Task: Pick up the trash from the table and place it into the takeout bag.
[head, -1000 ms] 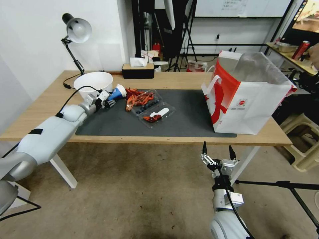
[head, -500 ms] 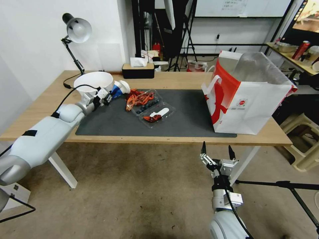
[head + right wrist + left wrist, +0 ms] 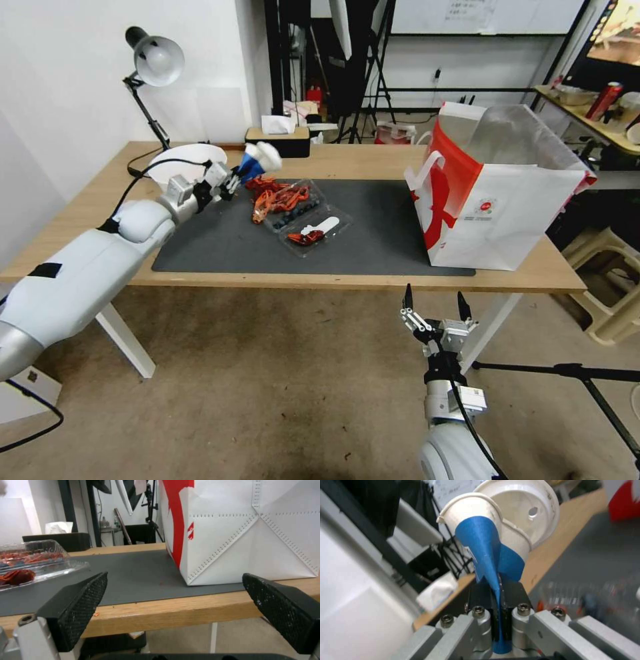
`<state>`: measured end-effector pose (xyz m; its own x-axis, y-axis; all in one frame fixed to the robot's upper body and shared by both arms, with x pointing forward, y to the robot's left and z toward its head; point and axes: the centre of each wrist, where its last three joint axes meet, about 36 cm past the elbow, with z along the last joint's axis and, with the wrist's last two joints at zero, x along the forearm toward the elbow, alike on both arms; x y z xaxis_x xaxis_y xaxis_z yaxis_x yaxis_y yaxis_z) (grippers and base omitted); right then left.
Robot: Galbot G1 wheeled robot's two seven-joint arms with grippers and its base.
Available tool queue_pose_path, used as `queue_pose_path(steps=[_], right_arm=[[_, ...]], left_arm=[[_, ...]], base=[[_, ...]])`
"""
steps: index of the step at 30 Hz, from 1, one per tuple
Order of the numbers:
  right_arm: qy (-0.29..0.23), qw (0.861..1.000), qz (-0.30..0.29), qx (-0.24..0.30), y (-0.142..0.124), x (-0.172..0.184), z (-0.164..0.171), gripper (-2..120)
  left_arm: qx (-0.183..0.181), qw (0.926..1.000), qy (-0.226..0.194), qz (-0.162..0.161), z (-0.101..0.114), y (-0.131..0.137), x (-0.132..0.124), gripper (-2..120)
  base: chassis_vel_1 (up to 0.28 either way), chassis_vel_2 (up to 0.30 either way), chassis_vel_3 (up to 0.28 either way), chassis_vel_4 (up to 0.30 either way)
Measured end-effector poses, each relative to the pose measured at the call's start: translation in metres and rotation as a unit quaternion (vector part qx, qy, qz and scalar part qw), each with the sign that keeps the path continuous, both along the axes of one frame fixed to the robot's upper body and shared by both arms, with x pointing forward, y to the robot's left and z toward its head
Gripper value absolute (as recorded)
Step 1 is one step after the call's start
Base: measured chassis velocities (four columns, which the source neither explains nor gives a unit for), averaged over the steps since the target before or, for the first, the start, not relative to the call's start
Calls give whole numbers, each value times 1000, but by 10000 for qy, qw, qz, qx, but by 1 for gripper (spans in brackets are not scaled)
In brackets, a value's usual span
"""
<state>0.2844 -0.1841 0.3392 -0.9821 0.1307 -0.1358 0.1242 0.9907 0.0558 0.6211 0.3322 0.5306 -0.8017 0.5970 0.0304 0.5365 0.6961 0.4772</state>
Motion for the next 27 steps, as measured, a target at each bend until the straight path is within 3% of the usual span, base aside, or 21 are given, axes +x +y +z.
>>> queue_pose_path(steps=[14, 16, 17, 20, 21, 27], right_arm=[[17, 10000, -25, -2, -1, -2, -1, 100], [14, 10000, -43, 4, -1, -2, -1, 100], [14, 10000, -43, 4, -1, -2, -1, 100], [15, 10000, -59, 18, -1, -3, -1, 100], [15, 10000, -59, 18, -1, -3, -1, 100], [8, 10000, -68, 25, 1, -2, -2, 100]], left_arm=[[-326, 9951, -354, -863, 68, -100, 10, 0], [-382, 9930, -458, -1019, 86, -125, 19, 0], [-382, 9930, -458, -1019, 86, -125, 19, 0], [-459, 9893, -569, -1266, 108, -167, 25, 0], [-459, 9893, -569, -1266, 108, -167, 25, 0], [-497, 9825, -659, -1670, 136, -227, 25, 0]], base=[[0, 0, 0, 0], [0, 0, 0, 0], [0, 0, 0, 0], [0, 0, 0, 0], [0, 0, 0, 0], [0, 0, 0, 0]])
